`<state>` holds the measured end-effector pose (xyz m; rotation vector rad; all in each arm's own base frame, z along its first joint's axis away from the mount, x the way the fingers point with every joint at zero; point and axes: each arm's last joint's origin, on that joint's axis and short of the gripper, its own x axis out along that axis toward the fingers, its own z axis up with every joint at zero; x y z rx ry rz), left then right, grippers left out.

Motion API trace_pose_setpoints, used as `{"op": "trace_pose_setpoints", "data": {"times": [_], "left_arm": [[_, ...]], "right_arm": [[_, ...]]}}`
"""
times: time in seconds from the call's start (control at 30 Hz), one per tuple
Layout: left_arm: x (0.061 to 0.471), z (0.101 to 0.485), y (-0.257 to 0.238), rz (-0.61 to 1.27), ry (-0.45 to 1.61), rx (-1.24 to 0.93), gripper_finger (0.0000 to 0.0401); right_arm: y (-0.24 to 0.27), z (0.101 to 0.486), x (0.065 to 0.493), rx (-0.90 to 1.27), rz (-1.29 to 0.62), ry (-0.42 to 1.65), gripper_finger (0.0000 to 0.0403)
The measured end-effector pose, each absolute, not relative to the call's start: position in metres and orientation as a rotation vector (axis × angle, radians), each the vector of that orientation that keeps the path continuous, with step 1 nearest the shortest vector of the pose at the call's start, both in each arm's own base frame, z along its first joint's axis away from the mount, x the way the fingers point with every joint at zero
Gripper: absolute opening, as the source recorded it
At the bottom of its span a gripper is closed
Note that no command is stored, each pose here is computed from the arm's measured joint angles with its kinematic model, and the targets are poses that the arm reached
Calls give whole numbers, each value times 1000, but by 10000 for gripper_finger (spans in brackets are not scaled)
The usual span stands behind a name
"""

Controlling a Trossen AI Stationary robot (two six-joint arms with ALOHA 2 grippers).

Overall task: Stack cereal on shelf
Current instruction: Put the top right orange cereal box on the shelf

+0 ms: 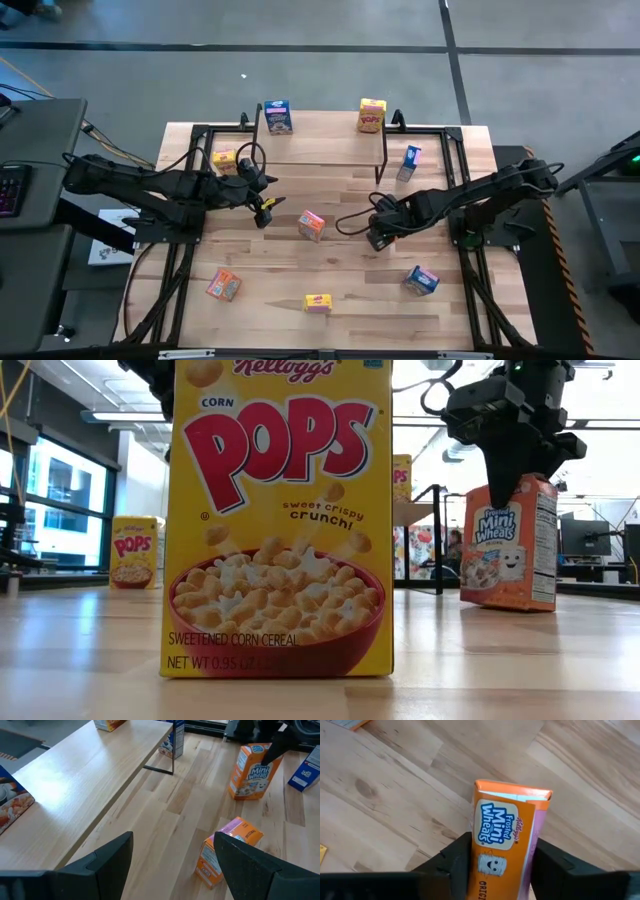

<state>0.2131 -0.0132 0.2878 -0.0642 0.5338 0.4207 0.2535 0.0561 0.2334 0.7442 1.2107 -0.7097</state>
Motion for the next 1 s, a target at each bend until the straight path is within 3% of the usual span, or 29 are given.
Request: {"op": "trace_pose_setpoints", "data": {"times": [0.23,0.5,1.0], "left_arm": [[213,288,-13,421,534,-64,269],[213,288,-13,421,533,-64,269],[215,290,-13,419,506,-74,269]], "right_arm": [[57,240,257,737,-670,1199,141],[59,275,270,676,-554,1114,140],[7,368,290,255,-424,835,140]]}}
